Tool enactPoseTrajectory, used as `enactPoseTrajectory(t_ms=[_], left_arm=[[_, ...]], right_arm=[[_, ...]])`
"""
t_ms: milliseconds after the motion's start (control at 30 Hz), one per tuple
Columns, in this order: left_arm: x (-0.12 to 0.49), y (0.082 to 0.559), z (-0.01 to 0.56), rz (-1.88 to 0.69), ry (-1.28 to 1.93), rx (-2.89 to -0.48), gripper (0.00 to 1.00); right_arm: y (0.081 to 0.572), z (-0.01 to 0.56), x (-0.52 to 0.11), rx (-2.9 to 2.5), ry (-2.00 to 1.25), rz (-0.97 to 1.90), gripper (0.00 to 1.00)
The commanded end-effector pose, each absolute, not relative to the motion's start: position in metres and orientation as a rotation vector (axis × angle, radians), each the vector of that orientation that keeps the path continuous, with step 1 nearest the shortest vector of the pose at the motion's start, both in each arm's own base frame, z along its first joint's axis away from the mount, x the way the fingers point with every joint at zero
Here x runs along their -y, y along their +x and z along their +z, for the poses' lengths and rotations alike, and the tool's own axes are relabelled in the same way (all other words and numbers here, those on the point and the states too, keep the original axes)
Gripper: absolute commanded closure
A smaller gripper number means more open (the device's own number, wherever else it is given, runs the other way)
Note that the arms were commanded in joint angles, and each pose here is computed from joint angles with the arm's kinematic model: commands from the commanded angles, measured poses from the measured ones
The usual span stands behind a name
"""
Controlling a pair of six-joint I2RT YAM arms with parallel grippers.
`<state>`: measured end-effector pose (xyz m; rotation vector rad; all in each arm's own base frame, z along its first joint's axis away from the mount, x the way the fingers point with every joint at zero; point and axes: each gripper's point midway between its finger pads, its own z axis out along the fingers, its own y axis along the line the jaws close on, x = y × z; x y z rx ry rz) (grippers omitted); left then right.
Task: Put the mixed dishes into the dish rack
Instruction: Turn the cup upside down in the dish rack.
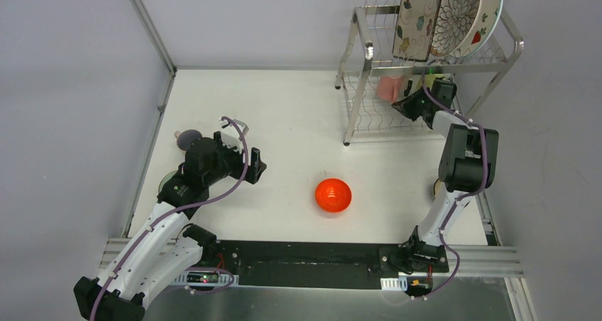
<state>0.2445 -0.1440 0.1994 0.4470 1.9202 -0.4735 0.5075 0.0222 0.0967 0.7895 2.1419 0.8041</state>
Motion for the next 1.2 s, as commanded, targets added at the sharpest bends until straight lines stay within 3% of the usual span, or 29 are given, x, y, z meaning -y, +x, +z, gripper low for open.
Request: enactPoseTrajectory(t_ms=[0, 567, 1167], left_arm=[[0.147, 0.248, 0.213, -0.473, 0.462, -1.869, 0.01], [0.146, 0.252, 0.213, -0.459, 0.459, -1.872, 0.01], [0.146, 0.253, 0.210, -0.456, 0.459, -1.884, 0.01]], right_arm=[[0.544, 0.121, -0.011, -1.986, 0.801, 0.826, 0.98], [0.585, 0.115, -0.014, -1.911, 0.798, 0.877, 0.99], [0.596, 0.103, -0.034, -1.931, 0.814, 0.899, 0.99]])
